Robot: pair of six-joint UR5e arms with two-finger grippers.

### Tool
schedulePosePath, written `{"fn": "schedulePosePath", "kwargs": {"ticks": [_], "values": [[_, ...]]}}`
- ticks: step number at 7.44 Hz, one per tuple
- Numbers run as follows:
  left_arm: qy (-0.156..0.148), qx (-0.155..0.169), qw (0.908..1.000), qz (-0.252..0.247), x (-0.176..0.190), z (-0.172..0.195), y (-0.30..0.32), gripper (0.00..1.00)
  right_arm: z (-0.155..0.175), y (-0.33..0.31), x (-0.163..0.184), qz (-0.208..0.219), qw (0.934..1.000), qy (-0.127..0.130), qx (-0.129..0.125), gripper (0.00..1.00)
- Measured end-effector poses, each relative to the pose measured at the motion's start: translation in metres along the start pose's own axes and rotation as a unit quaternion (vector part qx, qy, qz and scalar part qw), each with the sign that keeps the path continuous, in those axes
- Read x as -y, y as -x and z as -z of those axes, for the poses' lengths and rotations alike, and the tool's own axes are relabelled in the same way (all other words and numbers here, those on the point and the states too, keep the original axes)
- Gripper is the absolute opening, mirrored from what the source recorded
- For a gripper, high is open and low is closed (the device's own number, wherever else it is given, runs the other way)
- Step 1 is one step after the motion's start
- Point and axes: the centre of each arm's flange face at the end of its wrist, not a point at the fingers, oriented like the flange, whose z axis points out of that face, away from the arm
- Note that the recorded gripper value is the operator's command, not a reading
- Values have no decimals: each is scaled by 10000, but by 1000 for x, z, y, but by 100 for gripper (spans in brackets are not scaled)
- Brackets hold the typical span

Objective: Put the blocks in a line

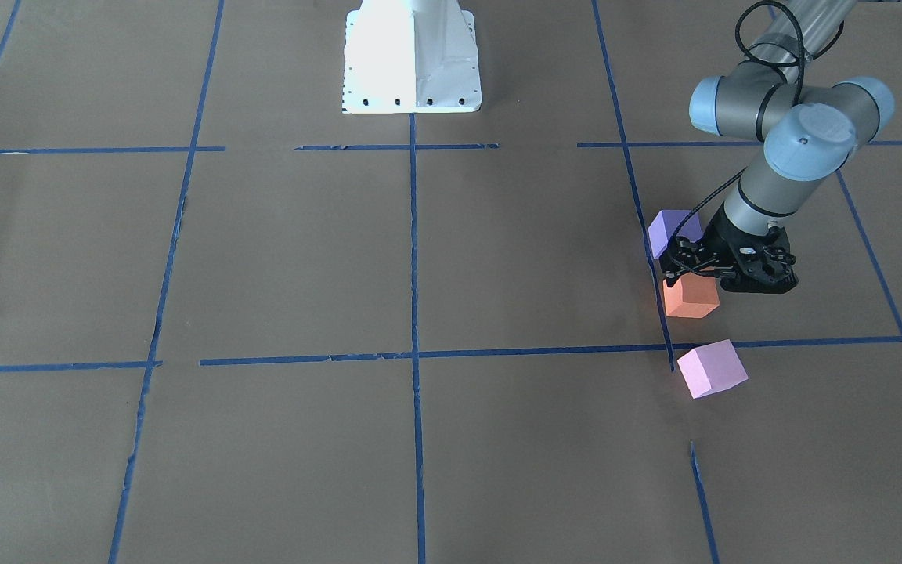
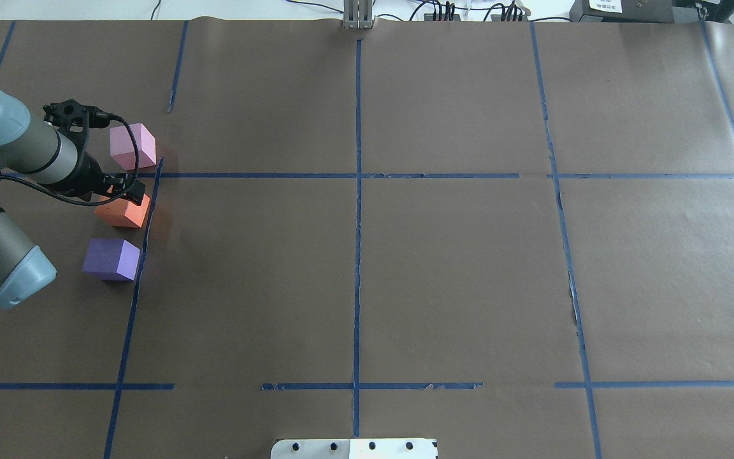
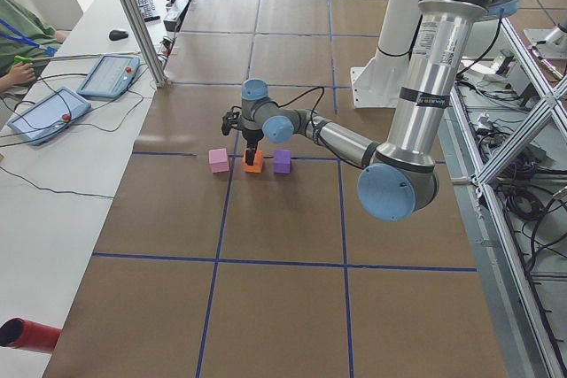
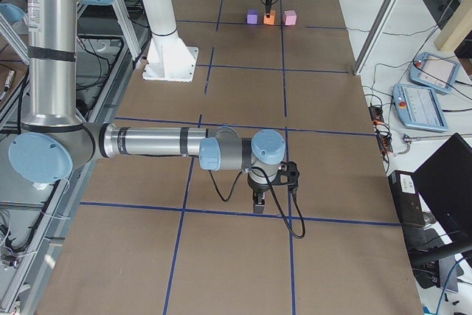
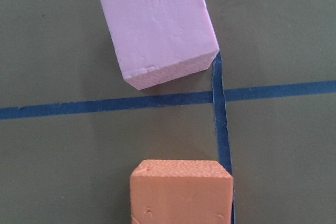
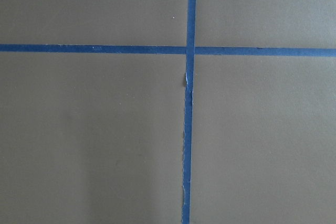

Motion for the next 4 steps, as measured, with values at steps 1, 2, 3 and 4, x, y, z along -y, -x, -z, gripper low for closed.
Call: {"fn": "schedulePosePath", "kwargs": {"ticks": [1,2,3,4], "values": [[-191,-65,9998,-69,18,25,8,100,0,0,0,0,10000,0,0,100],[-361,-115,9989,-261,34,51,20,100,0,0,0,0,10000,0,0,100],[-538,-151,9974,-453,45,81,36,100,0,0,0,-2,10000,1,0,100],[-682,-89,9955,-647,54,109,58,100,0,0,0,-5,10000,2,0,100]]}}
